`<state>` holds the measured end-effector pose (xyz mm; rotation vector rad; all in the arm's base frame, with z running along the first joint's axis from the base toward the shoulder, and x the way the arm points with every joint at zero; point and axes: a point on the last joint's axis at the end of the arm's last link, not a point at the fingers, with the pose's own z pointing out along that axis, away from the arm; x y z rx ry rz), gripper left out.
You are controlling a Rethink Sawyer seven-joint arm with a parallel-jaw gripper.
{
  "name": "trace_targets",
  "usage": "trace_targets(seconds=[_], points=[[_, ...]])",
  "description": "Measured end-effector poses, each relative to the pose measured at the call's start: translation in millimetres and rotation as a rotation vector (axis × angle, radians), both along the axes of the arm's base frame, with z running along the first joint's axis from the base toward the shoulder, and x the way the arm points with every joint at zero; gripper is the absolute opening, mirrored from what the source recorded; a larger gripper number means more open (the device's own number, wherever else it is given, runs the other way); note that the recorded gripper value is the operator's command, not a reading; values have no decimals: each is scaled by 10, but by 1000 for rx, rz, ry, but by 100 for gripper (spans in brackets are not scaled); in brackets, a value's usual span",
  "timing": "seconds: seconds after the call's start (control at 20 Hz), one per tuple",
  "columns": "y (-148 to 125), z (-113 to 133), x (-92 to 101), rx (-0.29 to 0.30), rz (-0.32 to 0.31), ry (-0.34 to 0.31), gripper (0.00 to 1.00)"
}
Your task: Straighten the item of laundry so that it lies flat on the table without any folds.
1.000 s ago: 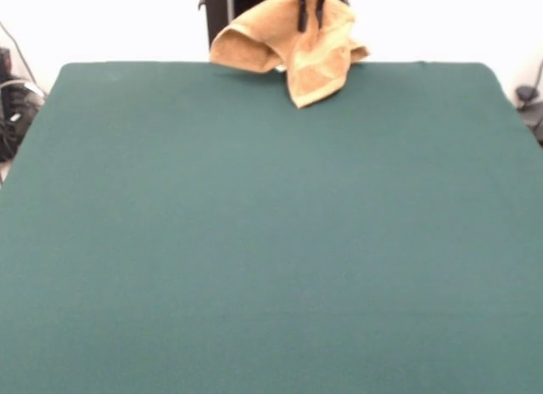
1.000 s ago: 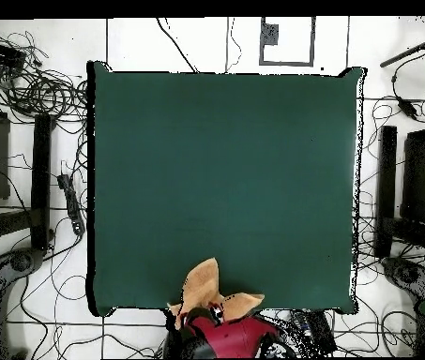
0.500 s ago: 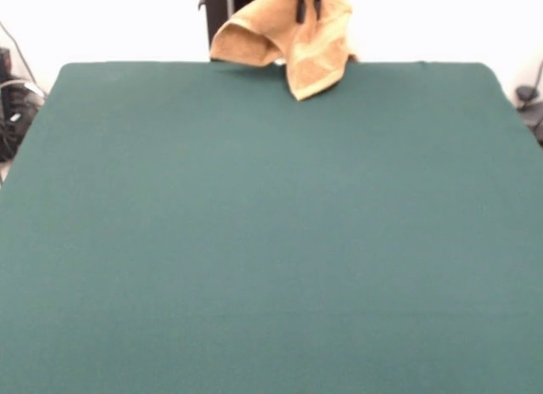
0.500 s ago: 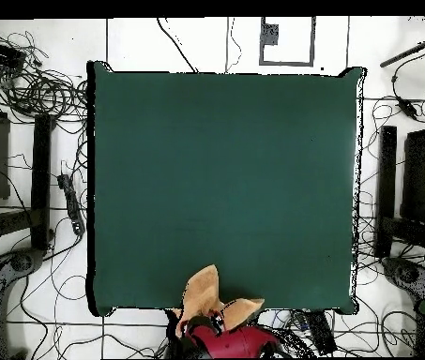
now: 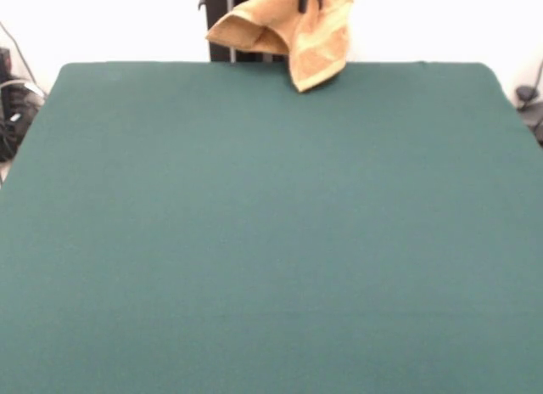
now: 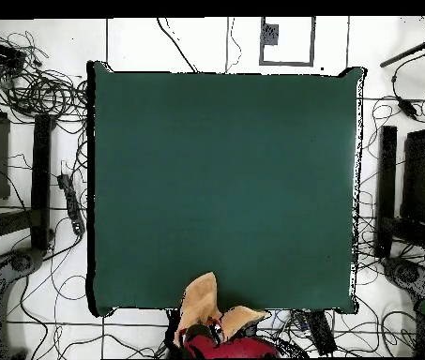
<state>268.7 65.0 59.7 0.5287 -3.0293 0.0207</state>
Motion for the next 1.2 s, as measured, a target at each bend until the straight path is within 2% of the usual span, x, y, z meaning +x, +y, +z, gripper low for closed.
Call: trace_targets(seconds=[0.45, 0.8, 1.2], points=[[-24, 76, -176, 8, 38, -5, 0], [-21, 63, -213, 15, 50, -4, 0], [1, -82, -432, 31, 46, 3, 0]])
